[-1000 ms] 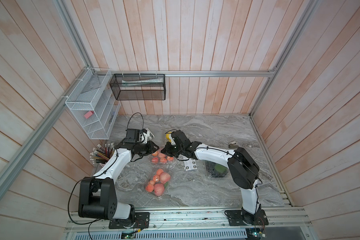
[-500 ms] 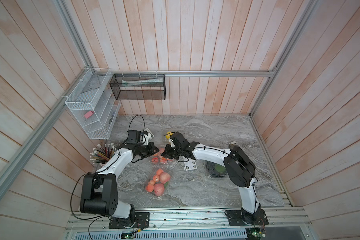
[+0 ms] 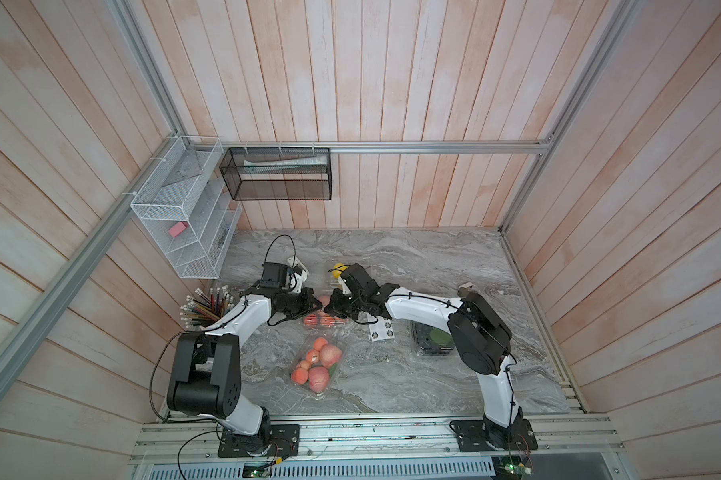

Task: Label fruit boxes
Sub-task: Stick the label on the fruit box, then pick up the label sticker from the center of the board.

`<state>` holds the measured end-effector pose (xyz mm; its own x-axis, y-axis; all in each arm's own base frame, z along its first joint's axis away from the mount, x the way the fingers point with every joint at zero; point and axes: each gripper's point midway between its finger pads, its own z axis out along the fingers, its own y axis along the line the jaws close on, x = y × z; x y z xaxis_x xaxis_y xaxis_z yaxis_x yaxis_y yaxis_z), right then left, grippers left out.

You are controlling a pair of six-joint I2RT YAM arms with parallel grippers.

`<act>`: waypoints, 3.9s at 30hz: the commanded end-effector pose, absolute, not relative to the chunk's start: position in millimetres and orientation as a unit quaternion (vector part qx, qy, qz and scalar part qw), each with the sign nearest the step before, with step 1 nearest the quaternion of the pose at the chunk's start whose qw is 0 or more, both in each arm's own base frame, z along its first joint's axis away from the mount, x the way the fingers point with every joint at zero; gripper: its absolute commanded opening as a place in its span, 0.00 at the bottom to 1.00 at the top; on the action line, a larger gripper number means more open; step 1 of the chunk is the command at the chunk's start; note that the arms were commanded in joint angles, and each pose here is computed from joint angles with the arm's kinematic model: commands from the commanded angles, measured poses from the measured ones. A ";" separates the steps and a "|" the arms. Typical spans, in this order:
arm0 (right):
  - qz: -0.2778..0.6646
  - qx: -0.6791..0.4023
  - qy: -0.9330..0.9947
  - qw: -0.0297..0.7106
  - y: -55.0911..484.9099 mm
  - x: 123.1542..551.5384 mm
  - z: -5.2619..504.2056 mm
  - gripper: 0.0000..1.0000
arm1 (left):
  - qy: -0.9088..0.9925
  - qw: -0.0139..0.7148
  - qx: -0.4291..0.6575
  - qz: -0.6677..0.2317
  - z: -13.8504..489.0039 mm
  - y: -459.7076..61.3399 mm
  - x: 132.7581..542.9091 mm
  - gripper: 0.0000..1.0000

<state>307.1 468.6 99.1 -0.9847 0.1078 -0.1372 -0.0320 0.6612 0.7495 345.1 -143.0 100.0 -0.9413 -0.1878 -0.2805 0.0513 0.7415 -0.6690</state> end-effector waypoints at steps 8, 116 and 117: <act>0.404 0.033 0.912 0.069 468.6 308.2 86.8 0.00 | 0.929 0.146 -0.033 -0.340 71.8 -142.2 337.8 0.00; 0.200 -0.051 0.947 0.245 306.9 294.7 95.4 0.27 | 0.830 0.289 0.096 -0.467 169.1 -196.7 324.2 0.17; 0.220 -0.051 0.940 0.255 308.1 294.5 103.9 0.27 | 0.816 0.295 0.111 -0.484 173.8 -202.3 317.9 0.17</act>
<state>284.2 292.8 73.1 -0.9039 -0.0405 -0.4259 -0.1661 0.9507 0.2621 324.4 -182.1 142.7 -0.8672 -0.1228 -0.4826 0.3036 0.6378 -0.7079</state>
